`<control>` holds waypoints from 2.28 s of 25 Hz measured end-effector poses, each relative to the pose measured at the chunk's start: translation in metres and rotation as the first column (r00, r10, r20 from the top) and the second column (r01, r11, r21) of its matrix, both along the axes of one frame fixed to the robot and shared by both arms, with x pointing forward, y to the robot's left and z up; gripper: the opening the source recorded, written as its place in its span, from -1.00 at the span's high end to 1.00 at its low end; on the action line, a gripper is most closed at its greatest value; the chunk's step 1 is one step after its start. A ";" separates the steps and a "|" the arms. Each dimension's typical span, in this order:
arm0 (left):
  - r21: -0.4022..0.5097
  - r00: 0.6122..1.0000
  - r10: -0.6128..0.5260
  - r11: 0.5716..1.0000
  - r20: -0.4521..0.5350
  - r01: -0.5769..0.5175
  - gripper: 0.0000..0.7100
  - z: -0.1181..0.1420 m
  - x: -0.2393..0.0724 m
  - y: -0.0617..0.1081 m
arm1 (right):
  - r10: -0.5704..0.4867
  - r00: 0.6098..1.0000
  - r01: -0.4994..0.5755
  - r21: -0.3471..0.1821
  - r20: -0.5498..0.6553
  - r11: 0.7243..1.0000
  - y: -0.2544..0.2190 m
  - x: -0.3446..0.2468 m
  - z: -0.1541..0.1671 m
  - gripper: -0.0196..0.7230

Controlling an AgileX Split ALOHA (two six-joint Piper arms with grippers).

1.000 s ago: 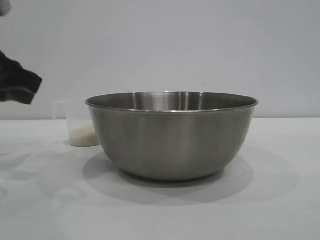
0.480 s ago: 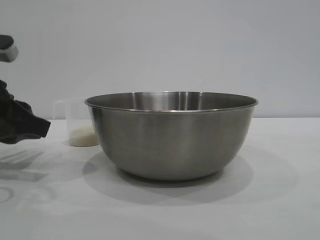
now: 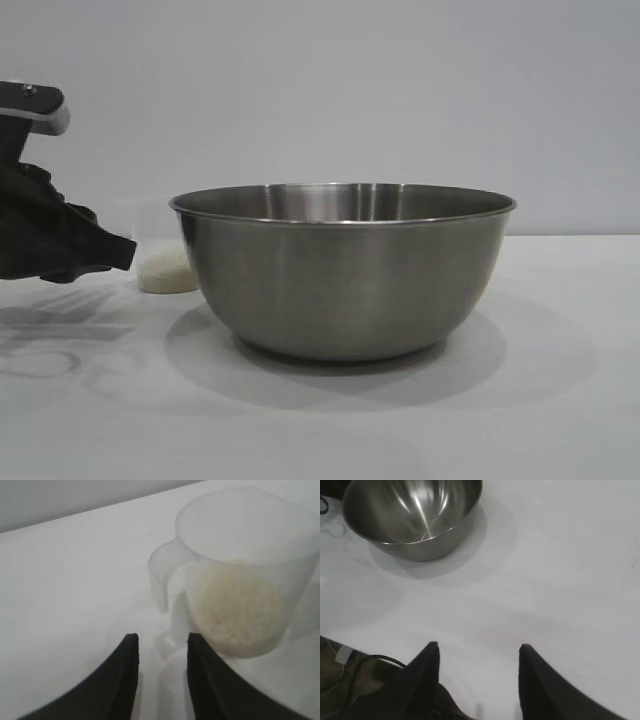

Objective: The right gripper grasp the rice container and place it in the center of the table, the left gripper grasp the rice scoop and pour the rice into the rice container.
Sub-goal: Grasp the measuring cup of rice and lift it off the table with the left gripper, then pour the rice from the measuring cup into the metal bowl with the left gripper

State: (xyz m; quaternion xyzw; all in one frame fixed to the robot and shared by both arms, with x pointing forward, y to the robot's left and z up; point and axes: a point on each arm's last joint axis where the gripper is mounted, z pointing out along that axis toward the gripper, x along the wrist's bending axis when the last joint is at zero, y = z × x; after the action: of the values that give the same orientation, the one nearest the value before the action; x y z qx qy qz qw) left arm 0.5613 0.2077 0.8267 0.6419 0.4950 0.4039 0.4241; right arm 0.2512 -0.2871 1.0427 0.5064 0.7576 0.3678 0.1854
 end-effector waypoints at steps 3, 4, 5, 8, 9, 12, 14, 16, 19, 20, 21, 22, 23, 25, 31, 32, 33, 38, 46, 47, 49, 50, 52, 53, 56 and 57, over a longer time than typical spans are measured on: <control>-0.008 1.000 0.008 1.000 0.019 -0.008 0.33 0.001 0.007 -0.002 | 0.000 1.000 0.000 0.000 0.000 1.000 0.000 0.000 0.000 0.03; -0.010 1.000 0.008 1.000 0.027 -0.008 0.33 0.002 0.009 -0.002 | 0.000 1.000 0.000 0.000 0.000 1.000 0.000 0.000 0.000 0.03; -0.013 0.999 0.008 1.000 0.036 -0.008 0.33 0.004 0.012 -0.003 | 0.000 1.000 0.000 0.000 0.000 1.000 0.000 0.000 0.000 0.03; -0.022 0.998 0.010 1.000 0.061 -0.008 0.33 0.008 0.019 -0.006 | 0.002 1.000 -0.002 -0.001 0.000 1.000 0.000 0.000 0.000 0.03; -0.025 0.998 0.010 1.000 0.068 -0.008 0.47 0.009 0.021 -0.006 | 0.016 1.000 -0.016 -0.001 0.000 1.000 0.000 0.000 0.000 0.03; -0.029 0.997 0.010 1.000 0.080 -0.008 0.84 0.010 0.024 -0.007 | 0.027 1.000 -0.027 0.001 -0.001 1.000 0.000 0.000 0.000 0.03; -0.029 0.997 0.010 1.000 0.080 -0.008 1.00 0.010 0.024 -0.007 | 0.027 1.000 -0.027 0.001 -0.001 1.000 0.000 0.000 0.000 0.03; -0.030 0.997 0.010 1.000 0.082 -0.008 1.00 0.011 0.024 -0.008 | 0.025 1.000 -0.025 0.002 -0.001 1.000 0.000 0.000 0.000 0.03; -0.032 0.996 0.010 0.999 0.087 -0.007 1.00 0.013 0.025 -0.008 | 0.025 1.000 -0.025 0.002 -0.001 1.000 0.000 0.000 0.000 0.03; -0.035 0.995 0.008 0.999 0.095 -0.005 1.00 0.017 0.025 -0.008 | 0.025 1.000 -0.025 0.003 -0.002 1.000 0.000 0.000 0.000 0.03; -0.034 0.994 0.004 0.999 0.114 0.000 1.00 0.025 0.026 -0.009 | 0.025 1.000 -0.025 0.003 -0.002 1.000 0.000 0.000 0.000 0.03; -0.026 0.990 -0.008 1.000 0.142 0.012 1.00 0.034 0.027 -0.010 | 0.025 1.000 -0.025 0.003 -0.002 1.000 0.000 0.000 0.000 0.03; -0.008 0.985 -0.026 1.000 0.170 0.028 1.00 0.044 0.028 -0.011 | 0.024 1.000 -0.024 0.004 -0.002 1.000 0.000 0.000 0.000 0.03; 0.075 0.964 -0.095 0.994 0.248 0.078 1.00 0.068 0.028 -0.015 | 0.024 1.000 -0.024 0.004 -0.002 1.000 0.000 0.000 0.000 0.03; 0.425 0.828 -0.396 0.879 0.397 0.216 1.00 0.118 0.020 -0.032 | 0.024 1.000 -0.024 0.004 -0.002 1.000 0.000 0.000 0.000 0.03; 0.491 0.795 -0.451 0.841 0.405 0.226 1.00 0.123 0.017 -0.035 | 0.024 1.000 -0.024 0.004 -0.002 1.000 0.000 0.000 0.000 0.03; 0.558 0.761 -0.508 0.796 0.405 0.234 1.00 0.126 0.015 -0.038 | 0.024 1.000 -0.024 0.004 -0.002 1.000 0.000 0.000 0.000 0.03; 0.791 0.596 -0.710 0.580 0.375 0.194 1.00 0.135 0.000 -0.064 | 0.024 1.000 -0.024 0.004 -0.002 1.000 0.000 0.000 0.000 0.03; 0.966 0.374 -0.907 0.243 0.196 0.084 1.00 0.127 -0.019 -0.093 | 0.024 1.000 -0.024 0.004 -0.002 1.000 0.000 0.000 0.000 0.03; 0.975 0.357 -0.917 0.213 0.176 0.066 1.00 0.127 -0.019 -0.094 | 0.024 1.000 -0.024 0.004 -0.002 1.000 0.000 0.000 0.000 0.03; 0.986 0.323 -0.935 0.165 0.146 0.031 1.00 0.129 -0.017 -0.098 | 0.024 1.000 -0.024 0.004 -0.002 1.000 0.000 0.000 0.000 0.03; 0.990 0.302 -0.944 0.143 0.133 0.010 1.00 0.131 -0.016 -0.100 | 0.023 1.000 -0.023 0.005 -0.003 1.000 0.000 0.000 0.000 0.03; 0.993 0.262 -0.958 0.111 0.115 -0.030 1.00 0.136 -0.013 -0.104 | 0.023 1.000 -0.023 0.005 -0.003 1.000 0.000 0.000 0.000 0.03; 0.995 0.244 -0.964 0.093 0.101 -0.046 1.00 0.138 -0.012 -0.106 | 0.023 1.000 -0.023 0.005 -0.003 1.000 0.000 0.000 0.000 0.03; 0.995 0.188 -0.981 0.036 0.054 -0.096 1.00 0.144 -0.008 -0.112 | 0.023 1.000 -0.023 0.005 -0.003 1.000 0.000 0.000 0.000 0.03; 0.994 0.169 -0.985 0.006 0.025 -0.112 1.00 0.145 -0.007 -0.114 | 0.023 1.000 -0.023 0.005 -0.003 1.000 0.000 0.000 0.000 0.03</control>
State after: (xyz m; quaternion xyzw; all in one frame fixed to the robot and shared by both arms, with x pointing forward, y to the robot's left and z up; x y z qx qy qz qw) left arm 0.5544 0.0936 0.9717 0.5832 -0.4501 0.6205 0.2687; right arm 0.2509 -0.2869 1.0426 0.4989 0.7626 0.3710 0.1788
